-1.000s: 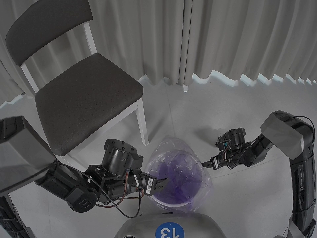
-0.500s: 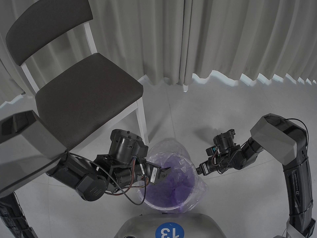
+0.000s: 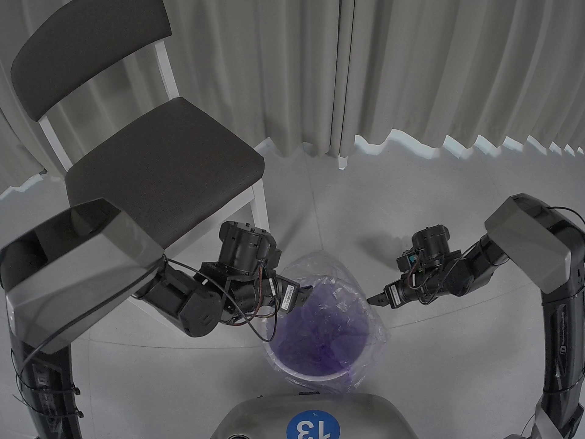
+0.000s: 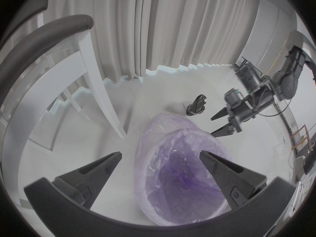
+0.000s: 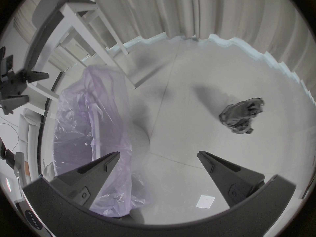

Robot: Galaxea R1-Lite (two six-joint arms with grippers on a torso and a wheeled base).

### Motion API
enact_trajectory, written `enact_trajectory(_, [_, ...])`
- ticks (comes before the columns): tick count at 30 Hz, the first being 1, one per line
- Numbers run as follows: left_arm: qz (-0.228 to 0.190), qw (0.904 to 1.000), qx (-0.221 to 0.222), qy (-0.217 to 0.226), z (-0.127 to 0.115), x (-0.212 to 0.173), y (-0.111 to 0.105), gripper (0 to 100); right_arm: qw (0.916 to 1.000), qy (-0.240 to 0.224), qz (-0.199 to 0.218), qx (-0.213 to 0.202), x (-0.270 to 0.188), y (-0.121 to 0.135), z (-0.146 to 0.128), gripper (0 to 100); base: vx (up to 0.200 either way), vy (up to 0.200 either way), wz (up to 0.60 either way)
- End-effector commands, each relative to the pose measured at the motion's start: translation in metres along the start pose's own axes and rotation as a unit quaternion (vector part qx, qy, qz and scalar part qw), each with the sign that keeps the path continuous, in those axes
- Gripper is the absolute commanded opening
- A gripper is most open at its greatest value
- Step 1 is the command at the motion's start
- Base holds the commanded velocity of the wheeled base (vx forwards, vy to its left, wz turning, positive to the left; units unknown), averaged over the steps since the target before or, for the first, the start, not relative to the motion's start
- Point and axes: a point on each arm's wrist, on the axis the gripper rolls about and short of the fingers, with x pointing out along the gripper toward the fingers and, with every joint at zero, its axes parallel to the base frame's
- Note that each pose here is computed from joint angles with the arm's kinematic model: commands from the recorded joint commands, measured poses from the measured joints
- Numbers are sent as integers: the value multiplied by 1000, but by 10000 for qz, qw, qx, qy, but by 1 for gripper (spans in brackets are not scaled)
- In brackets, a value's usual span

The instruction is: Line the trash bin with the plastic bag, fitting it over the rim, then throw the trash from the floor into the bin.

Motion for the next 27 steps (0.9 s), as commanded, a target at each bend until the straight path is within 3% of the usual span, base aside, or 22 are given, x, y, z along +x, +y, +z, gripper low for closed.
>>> enact_trajectory(1, [87,9998,19,204,0,34,9,100,9988,-466,-164,2,-66,0,19,100,0,0,0])
enact_trajectory(12, [92,9997,-11,220,16,70,13,100,9965,-806,-207,-94,-134,17,16,100,0,0,0])
enact_trajectory(27, [254,9989,-61,399,19,105,24,100,9946,-975,-233,-280,-163,25,-4,100,0,0,0])
